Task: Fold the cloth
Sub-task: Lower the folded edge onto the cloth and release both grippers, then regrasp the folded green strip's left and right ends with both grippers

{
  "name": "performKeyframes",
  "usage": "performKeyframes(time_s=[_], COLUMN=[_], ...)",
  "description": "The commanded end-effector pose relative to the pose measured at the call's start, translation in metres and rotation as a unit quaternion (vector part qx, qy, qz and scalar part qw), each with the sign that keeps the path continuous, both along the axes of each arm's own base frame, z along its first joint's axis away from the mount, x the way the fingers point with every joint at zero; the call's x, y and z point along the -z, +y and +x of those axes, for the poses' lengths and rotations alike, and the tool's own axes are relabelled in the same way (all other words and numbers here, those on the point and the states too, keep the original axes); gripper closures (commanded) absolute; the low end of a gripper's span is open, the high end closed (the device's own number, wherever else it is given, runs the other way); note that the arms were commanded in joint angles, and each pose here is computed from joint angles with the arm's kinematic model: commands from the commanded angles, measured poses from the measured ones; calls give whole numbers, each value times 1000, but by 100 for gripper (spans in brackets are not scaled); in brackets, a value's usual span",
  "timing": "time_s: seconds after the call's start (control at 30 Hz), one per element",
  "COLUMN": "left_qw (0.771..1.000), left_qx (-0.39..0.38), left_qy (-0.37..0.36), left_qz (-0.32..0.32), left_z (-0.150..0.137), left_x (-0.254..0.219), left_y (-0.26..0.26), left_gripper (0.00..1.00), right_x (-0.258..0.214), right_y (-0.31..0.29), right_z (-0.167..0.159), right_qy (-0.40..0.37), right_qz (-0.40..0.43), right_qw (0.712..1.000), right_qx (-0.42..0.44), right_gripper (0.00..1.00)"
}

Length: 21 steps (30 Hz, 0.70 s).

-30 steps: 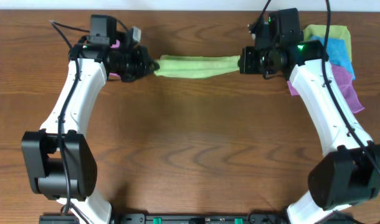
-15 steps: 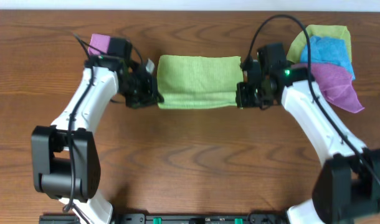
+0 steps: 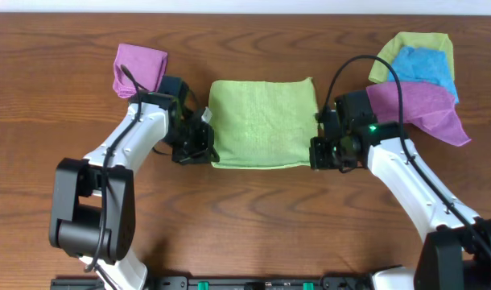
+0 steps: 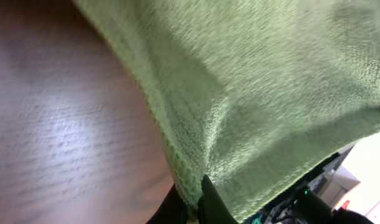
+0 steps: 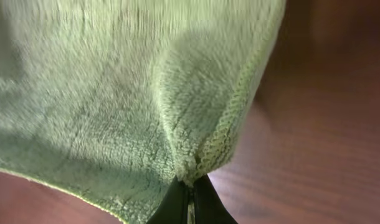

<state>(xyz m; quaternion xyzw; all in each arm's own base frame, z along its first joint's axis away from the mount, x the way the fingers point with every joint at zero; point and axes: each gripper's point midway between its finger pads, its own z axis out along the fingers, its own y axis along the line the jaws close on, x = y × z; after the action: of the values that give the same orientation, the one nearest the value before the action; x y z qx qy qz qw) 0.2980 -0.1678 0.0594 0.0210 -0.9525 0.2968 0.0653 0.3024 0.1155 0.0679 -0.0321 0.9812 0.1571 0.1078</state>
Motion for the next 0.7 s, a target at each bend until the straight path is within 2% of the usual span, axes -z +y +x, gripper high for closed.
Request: performKeyframes(time_s=[0.0, 0.33, 0.53, 0.67], left_qw=[1000, 992, 979, 969], left_qx=[-21, -71, -119, -146], left_qy=[-19, -104, -164, -193], left_qz=[4, 8, 23, 45], left_z=[8, 48, 85, 102], left_x=[-8, -27, -33, -34], left_y=[0, 1, 6, 13], left_gripper=[94, 94, 94, 94], right_x=[-5, -28, -39, -30], right_y=[-7, -2, -8, -8], right_z=[12, 64, 99, 117], right_qy=[-31, -145, -217, -235], right_qz=[-24, -9, -27, -31], right_qw=[999, 989, 974, 969], right_qx=[17, 35, 56, 63], right_gripper=[99, 99, 99, 99])
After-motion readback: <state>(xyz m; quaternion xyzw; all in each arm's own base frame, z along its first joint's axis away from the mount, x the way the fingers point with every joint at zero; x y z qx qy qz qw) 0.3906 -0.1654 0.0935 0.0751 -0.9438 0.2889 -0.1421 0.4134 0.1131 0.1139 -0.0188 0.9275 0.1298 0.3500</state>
